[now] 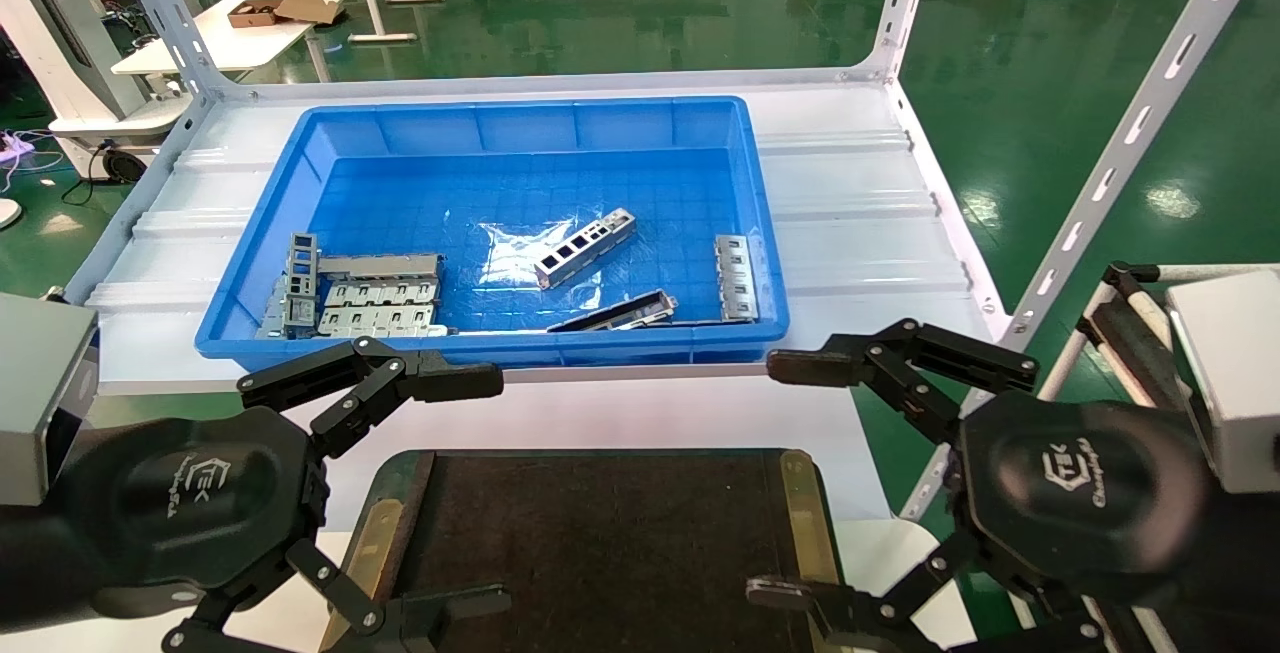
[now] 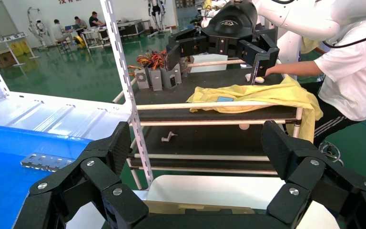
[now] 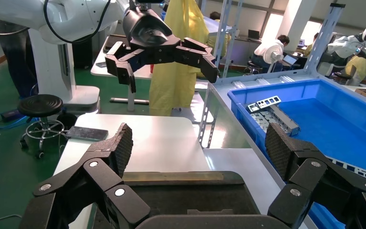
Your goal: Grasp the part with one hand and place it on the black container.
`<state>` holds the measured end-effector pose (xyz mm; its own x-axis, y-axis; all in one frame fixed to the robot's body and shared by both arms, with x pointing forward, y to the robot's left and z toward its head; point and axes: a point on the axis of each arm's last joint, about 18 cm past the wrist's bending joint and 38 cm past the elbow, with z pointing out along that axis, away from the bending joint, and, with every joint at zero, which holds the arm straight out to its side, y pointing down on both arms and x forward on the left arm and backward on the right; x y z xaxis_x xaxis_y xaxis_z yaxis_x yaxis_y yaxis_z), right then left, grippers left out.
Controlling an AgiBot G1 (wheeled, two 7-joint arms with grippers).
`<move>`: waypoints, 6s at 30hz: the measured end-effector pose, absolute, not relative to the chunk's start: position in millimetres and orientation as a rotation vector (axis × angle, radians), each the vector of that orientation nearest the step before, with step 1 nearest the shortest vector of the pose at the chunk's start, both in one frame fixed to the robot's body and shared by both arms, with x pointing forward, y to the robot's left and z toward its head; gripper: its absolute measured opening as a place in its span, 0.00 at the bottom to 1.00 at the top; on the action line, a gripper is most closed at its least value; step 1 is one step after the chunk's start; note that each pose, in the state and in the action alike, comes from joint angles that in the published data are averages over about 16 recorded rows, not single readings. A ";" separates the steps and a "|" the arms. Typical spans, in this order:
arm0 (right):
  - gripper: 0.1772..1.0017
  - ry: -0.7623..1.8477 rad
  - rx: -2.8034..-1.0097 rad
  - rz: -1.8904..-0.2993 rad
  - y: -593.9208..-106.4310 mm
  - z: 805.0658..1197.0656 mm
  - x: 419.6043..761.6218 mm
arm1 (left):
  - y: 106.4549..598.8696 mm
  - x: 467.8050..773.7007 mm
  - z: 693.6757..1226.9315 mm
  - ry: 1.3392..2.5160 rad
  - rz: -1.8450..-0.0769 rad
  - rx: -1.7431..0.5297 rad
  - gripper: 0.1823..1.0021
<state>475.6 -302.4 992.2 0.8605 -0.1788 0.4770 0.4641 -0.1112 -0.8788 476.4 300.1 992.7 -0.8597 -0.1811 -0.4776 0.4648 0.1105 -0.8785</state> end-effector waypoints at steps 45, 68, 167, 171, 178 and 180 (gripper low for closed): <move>1.00 -0.229 -1.594 -0.552 -302.5 992.2 475.7 | 301.5 486.9 998.4 1.890 -1.768 0.232 1.00; 1.00 -0.229 -1.594 -0.552 -302.5 992.2 475.7 | 275.7 628.4 1030.2 1.707 -1.607 -0.163 1.00; 0.02 -0.229 -1.594 -0.552 -302.5 992.2 475.7 | 238.4 675.9 1022.6 1.762 -1.848 -0.269 0.18; 0.02 -0.229 -1.594 -0.552 -302.5 992.2 475.7 | 240.7 647.9 1000.6 1.838 -1.905 -0.205 0.18; 0.02 -0.229 -1.594 -0.552 -302.5 992.2 475.7 | 240.5 607.9 947.2 1.969 -1.962 -0.214 0.18; 0.02 -0.229 -1.594 -0.552 -302.5 992.2 475.7 | 240.0 600.7 930.7 1.995 -1.967 -0.255 0.18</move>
<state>475.7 -302.5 992.2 0.8605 -0.1787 0.4770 0.4641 -0.1111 -0.8788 600.7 240.0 930.7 -0.9306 -0.3505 -0.1056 0.1007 0.0323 -0.9944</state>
